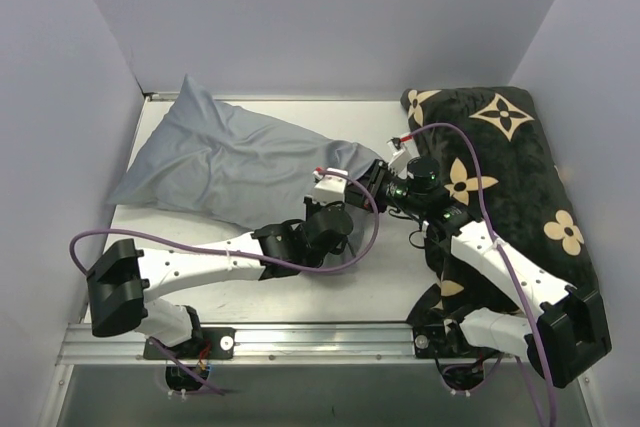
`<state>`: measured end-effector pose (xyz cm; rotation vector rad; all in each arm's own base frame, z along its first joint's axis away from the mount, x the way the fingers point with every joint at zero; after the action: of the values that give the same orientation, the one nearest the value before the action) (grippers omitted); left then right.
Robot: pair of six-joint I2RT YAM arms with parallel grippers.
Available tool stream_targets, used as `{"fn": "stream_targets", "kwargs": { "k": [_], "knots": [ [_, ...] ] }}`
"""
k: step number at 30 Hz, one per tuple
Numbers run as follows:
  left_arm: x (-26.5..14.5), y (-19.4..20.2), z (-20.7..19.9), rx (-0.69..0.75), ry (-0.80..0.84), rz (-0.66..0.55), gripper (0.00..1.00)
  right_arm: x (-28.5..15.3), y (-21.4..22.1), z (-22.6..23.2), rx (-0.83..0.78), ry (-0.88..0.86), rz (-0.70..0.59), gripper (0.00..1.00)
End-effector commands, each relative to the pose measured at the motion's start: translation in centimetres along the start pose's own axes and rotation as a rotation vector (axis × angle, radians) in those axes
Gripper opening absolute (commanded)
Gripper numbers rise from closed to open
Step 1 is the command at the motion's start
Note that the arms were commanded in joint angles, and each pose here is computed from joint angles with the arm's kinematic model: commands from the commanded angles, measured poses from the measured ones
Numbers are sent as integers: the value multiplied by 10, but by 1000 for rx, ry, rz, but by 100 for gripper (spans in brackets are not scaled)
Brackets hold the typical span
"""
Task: Remove the pillowcase from the pillow
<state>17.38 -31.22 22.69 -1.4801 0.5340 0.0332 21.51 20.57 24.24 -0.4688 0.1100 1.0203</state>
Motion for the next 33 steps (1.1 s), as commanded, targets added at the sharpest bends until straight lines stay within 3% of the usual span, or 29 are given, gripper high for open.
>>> {"fn": "stream_targets", "kwargs": {
  "k": [1,3,8,16,21,33],
  "knots": [
    [-13,-24,11,-92,-40,-86,0,-6,-7,23,-68,-50,-35,17],
    [-16,-21,15,-98,-61,-69,0,-10,-7,13,-92,36,-59,29],
    [-21,-11,25,-130,-93,-35,0,-36,2,-11,-152,243,-142,41],
    [-20,-6,26,-123,-114,-1,0,-44,31,-48,-141,384,-115,43],
    [-21,-5,30,-117,-140,13,0,-28,28,-37,-176,406,-102,44],
    [-21,12,41,-136,-167,60,0,8,13,-23,-206,432,-104,57]
  ]
}}
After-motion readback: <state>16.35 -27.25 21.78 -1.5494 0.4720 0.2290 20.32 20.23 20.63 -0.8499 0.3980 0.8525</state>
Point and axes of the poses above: each gripper's point midway between its finger pads, its own x axis out along the fingers, its own z axis along the line the jaws close on, y = z × x, the point moved 8 cm from there along -x, back along the fingers, and after that the axes turned 7 degrees about x, right-handed, at the moved point
